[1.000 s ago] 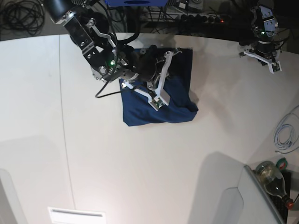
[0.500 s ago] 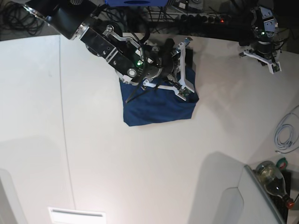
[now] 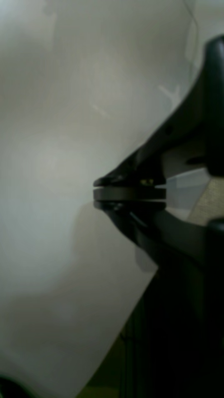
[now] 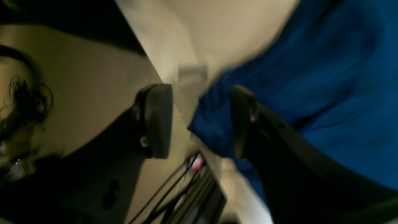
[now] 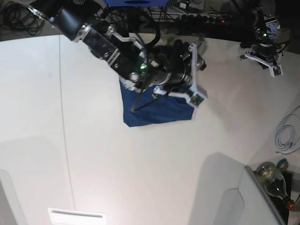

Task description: Layout the t-shirt on the table in an organized manner, then fold the t-shirt properly

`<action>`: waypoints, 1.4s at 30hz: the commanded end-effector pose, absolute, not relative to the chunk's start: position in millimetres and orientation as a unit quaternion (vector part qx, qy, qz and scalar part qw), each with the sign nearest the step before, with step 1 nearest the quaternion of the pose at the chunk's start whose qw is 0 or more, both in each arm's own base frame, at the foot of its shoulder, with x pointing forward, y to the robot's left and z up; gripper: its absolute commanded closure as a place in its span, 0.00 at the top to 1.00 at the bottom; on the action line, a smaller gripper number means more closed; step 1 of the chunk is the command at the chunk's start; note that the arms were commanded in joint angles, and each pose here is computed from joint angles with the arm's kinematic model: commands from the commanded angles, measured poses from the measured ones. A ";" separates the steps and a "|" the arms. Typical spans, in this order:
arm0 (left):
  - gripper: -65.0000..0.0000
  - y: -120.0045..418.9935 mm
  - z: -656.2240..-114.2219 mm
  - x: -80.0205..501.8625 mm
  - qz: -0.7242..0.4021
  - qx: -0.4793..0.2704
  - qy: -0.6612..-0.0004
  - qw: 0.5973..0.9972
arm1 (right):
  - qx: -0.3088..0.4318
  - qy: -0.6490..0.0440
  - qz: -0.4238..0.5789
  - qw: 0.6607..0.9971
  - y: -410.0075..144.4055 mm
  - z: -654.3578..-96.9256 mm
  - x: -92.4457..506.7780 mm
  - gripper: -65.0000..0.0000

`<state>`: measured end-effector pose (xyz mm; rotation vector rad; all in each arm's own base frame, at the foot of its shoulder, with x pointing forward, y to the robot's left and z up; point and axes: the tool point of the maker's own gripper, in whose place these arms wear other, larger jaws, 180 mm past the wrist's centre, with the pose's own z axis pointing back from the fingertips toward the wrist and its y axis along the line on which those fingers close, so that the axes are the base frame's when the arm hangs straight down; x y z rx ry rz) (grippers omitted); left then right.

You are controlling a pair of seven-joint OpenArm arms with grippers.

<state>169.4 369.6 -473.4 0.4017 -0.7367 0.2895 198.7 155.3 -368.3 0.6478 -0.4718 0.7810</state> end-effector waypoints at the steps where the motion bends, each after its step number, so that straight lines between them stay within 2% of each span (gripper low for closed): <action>1: 0.00 376.5 -458.7 179.2 0.131 0.205 -0.379 0.893 | 0.302 -0.273 0.349 0.844 144.8 -345.7 227.3 0.34; 5: 0.00 374.4 -457.4 178.1 0.130 0.204 -0.381 0.893 | 0.280 -0.292 0.250 0.880 94.5 -352.2 272.5 0.00; 9: 0.00 373.8 -457.4 178.7 0.131 0.203 -0.381 0.892 | 0.270 -0.249 0.251 0.895 93.4 -382.2 261.3 0.01; 16: 0.00 376.0 -456.3 178.6 0.129 0.205 -0.381 0.892 | 0.280 -0.178 0.329 0.884 127.0 -414.7 195.5 0.00; 25: 0.00 371.6 -457.3 181.4 0.127 0.201 -0.382 0.893 | 0.257 -0.129 0.396 0.872 158.4 -444.0 180.1 0.00; 30: 0.00 343.5 -456.7 197.6 0.094 0.175 -0.395 0.897 | 0.242 -0.112 0.446 0.854 175.8 -452.1 165.9 0.00; 33: 0.00 324.6 -449.4 210.6 0.073 0.159 -0.411 0.894 | 0.244 -0.118 0.456 0.848 179.7 -447.6 164.8 0.00; 36: 0.00 308.8 -438.3 223.6 0.056 0.146 -0.431 0.889 | 0.263 -0.162 0.432 0.847 178.7 -418.7 187.1 0.00; 42: 0.00 278.7 -406.1 227.2 0.103 0.075 -0.479 0.868 | 0.263 -0.253 0.335 0.868 109.1 -362.9 241.8 0.00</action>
